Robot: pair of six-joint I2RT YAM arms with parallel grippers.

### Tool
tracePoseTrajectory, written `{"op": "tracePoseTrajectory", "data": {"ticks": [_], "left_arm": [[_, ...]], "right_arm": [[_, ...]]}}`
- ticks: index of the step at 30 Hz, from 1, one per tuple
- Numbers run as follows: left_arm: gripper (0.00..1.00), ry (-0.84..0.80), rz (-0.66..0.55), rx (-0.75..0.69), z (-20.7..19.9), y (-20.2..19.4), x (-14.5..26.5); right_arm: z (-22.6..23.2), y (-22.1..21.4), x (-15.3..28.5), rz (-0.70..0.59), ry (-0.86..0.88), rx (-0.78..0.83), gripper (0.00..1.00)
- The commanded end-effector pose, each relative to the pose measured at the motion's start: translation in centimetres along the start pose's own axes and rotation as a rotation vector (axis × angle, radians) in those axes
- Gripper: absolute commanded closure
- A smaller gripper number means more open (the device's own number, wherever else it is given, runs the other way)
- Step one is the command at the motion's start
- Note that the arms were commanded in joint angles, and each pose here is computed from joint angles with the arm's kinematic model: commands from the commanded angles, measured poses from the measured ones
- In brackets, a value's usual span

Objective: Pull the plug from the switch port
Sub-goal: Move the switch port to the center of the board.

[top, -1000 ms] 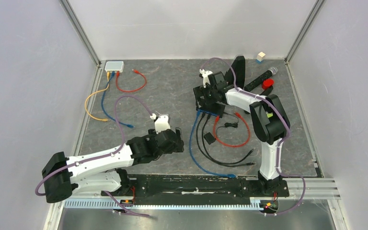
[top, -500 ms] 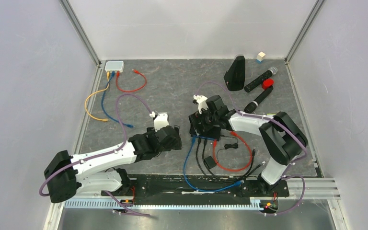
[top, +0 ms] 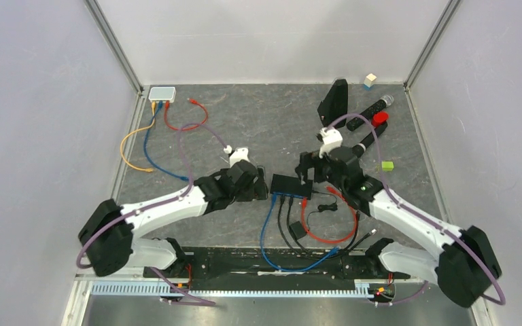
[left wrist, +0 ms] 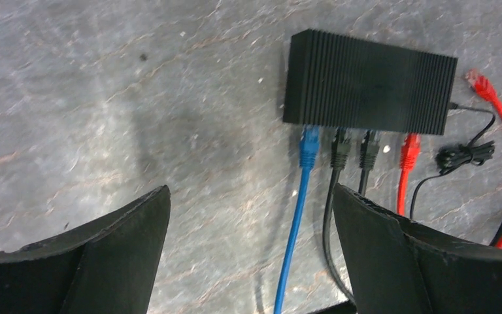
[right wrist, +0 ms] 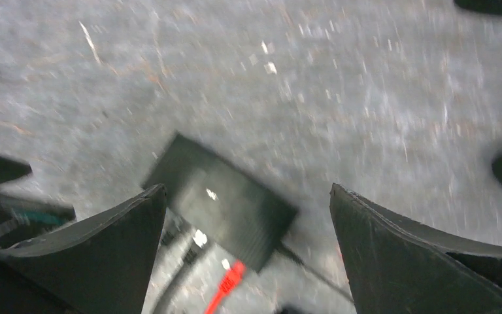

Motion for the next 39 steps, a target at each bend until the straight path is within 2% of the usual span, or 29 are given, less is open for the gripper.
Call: {"op": "tracePoseTrajectory", "data": {"ticks": [1,7,11,14,17,19,25,31,35,39], "left_arm": [[0.03,-0.140,0.020,-0.052,-3.2,2.2,-1.5],[0.04,-0.142,0.103,-0.088,-4.1,2.3,-5.2],[0.10,-0.142,0.172,-0.097,-4.5,2.1,-7.4],[0.13,-0.176,0.188,-0.078,-5.0,1.8,-7.9],[0.19,-0.263,0.203,-0.072,-5.7,1.8,-6.9],[0.19,-0.319,0.217,-0.091,-6.1,1.5,-5.8],[0.20,-0.460,0.314,-0.285,-7.3,-2.6,-1.9],[0.22,-0.485,0.401,-0.486,-7.8,-7.6,-0.5],[0.25,-0.502,0.434,-0.561,-8.0,-8.7,-0.5],[0.26,-0.553,0.422,-0.607,-8.9,-8.6,0.0]], "right_arm": [[-1.5,-6.1,2.6,0.083,-0.084,-0.086,0.05],[-0.2,-10.6,5.8,0.143,0.133,-0.083,0.15],[0.2,-12.4,7.4,0.230,0.205,-0.049,0.18],[0.7,-13.5,8.5,0.291,0.283,-0.041,0.24],[1.4,-13.8,9.3,0.313,0.329,-0.093,0.26],[1.3,-14.2,9.5,0.325,0.307,-0.139,0.26],[0.6,-15.0,10.4,0.403,0.166,-0.243,0.27],[0.5,-14.1,11.5,0.432,0.187,-0.167,0.33],[1.1,-15.7,11.6,0.510,0.276,-0.153,0.36],[1.2,-15.9,11.7,0.486,0.303,-0.130,0.41]]}}
Point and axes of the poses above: each gripper's point midway between its finger pads, its own x axis back along the fingers, its own z axis along the line the jaws close on, y = z × x, the point moved 7 cm from there along x, back along the fingers, and after that the axes turned 4 degrees about x, right-handed, at the moved point
